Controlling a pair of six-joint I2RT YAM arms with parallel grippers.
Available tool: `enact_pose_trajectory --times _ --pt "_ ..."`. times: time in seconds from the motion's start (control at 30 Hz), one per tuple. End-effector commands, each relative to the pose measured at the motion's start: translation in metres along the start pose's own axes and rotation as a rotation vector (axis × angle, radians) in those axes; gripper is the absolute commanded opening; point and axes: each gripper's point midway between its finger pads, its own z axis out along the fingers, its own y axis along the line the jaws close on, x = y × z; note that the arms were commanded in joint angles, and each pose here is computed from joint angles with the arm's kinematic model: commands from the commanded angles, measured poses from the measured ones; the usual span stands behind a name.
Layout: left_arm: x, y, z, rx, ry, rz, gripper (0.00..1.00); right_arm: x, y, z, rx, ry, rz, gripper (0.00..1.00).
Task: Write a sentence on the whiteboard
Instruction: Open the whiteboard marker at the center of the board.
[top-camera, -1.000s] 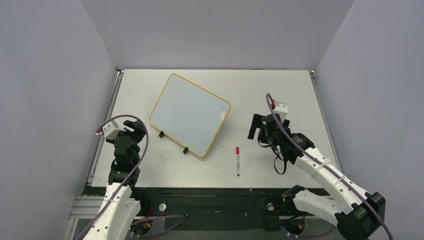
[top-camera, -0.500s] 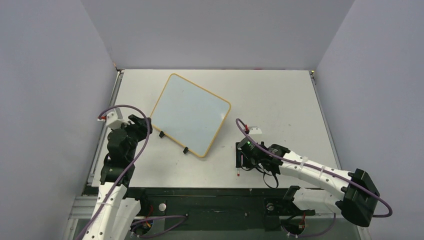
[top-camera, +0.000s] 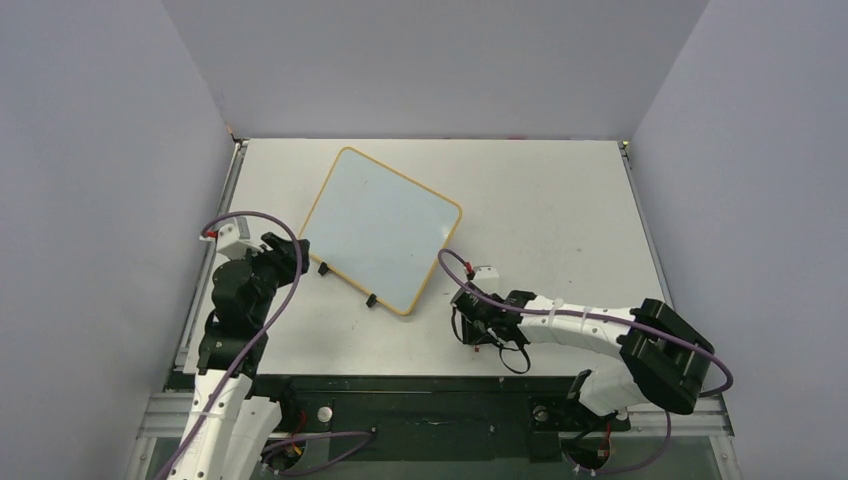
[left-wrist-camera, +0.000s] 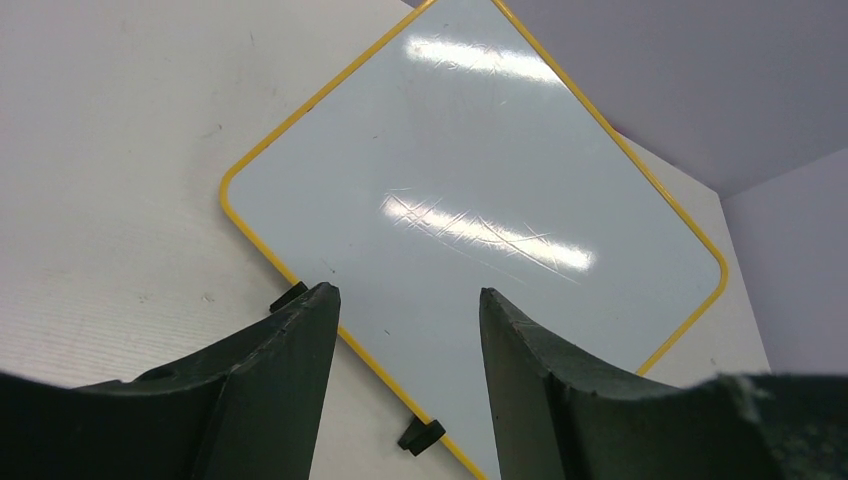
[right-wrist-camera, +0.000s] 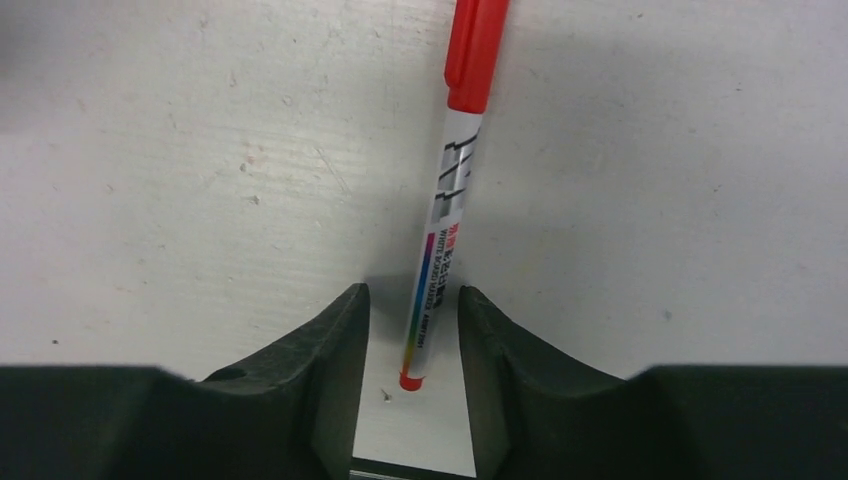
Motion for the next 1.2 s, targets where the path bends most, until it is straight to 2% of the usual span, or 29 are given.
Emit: enact_pose_trajectory --times 0.0,0.03,0.07,0.13,0.3,0.43,0.57,0.7,0.83,1.0,1.17 --pt "-0.019 -0.018 -0.007 0.057 -0.039 0.016 0.51 0.001 0.009 0.014 -0.015 -0.002 0.008 0.24" --pt "-0.019 -0.018 -0.008 0.059 -0.038 0.016 0.51 0.004 0.008 0.017 -0.008 0.012 0.003 0.20" --pt "-0.019 -0.019 -0.008 0.061 -0.036 0.016 0.51 0.007 0.007 0.021 0.000 0.022 0.000 0.08" --pt "-0.019 -0.020 -0.008 0.067 -0.034 0.017 0.51 0.009 0.006 0.023 0.005 0.028 -0.002 0.00" --pt "-0.021 -0.031 -0.011 0.110 -0.017 0.014 0.49 -0.004 0.002 0.008 0.013 -0.030 -0.005 0.00" --pt "-0.027 -0.063 -0.019 0.248 0.021 0.014 0.48 -0.032 -0.007 -0.022 0.044 -0.135 -0.017 0.00" --pt "-0.033 -0.105 -0.032 0.435 0.073 0.018 0.48 -0.069 -0.010 -0.070 0.038 -0.258 -0.042 0.00" --pt "-0.037 -0.139 -0.044 0.589 0.127 0.029 0.48 -0.102 -0.004 -0.131 -0.084 -0.415 -0.066 0.00" --pt "-0.037 -0.175 -0.057 0.763 0.203 0.021 0.48 -0.118 0.009 -0.181 -0.253 -0.533 -0.115 0.00" --pt "-0.036 -0.212 -0.074 0.937 0.312 -0.046 0.48 -0.124 0.026 -0.223 -0.446 -0.660 -0.197 0.00" --pt "-0.023 -0.245 -0.093 1.096 0.399 -0.013 0.51 -0.118 0.050 -0.254 -0.637 -0.707 -0.300 0.00"
